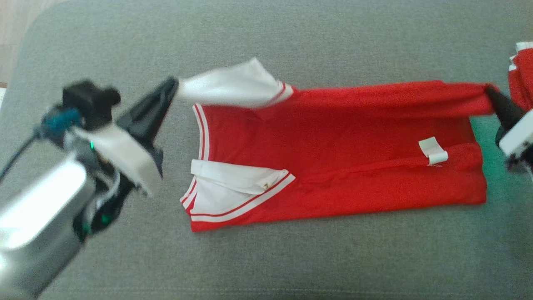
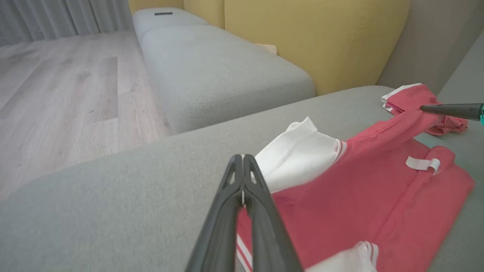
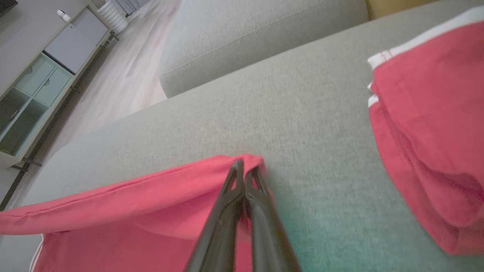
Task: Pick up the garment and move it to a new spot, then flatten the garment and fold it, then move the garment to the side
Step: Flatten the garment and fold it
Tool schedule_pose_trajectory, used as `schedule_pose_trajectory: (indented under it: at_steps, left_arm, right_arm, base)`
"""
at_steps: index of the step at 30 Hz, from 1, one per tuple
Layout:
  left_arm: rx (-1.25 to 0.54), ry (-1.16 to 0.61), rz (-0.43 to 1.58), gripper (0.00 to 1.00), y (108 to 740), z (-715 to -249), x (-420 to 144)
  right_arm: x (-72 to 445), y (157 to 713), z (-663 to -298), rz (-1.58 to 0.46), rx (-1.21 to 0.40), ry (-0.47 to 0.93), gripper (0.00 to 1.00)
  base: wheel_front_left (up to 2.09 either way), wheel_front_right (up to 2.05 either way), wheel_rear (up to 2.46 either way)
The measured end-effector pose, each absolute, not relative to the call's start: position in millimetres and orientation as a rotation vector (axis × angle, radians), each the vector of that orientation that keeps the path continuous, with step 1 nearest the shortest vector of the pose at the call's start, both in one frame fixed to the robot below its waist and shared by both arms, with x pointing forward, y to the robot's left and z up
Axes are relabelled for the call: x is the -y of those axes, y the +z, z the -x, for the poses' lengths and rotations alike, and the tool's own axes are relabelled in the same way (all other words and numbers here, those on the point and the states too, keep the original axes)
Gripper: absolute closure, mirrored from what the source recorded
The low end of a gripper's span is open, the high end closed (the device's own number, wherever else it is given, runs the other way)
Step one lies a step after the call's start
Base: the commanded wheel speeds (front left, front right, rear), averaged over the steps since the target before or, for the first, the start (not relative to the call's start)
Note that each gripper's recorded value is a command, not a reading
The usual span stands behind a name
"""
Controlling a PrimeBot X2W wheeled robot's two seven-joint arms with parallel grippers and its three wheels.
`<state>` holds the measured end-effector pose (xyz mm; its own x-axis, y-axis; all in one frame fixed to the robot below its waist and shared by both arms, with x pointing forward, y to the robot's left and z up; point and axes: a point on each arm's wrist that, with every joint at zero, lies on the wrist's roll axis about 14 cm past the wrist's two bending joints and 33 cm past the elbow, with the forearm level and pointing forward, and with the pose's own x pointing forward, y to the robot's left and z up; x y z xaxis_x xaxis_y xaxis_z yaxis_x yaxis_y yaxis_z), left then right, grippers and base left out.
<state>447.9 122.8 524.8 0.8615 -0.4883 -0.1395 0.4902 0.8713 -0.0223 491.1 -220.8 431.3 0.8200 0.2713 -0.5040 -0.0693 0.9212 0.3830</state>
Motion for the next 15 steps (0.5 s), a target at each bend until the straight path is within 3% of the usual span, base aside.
schedule_pose_trajectory:
  at_steps: [15]
  left_arm:
    - [-0.317,-0.414,0.134,1.0,473.8,-369.0,-130.8]
  right_arm:
    - [214.5,390.0,-433.2,-0.403,-0.699,0.206,1.0]
  base:
    - [0.0,0.0,0.0]
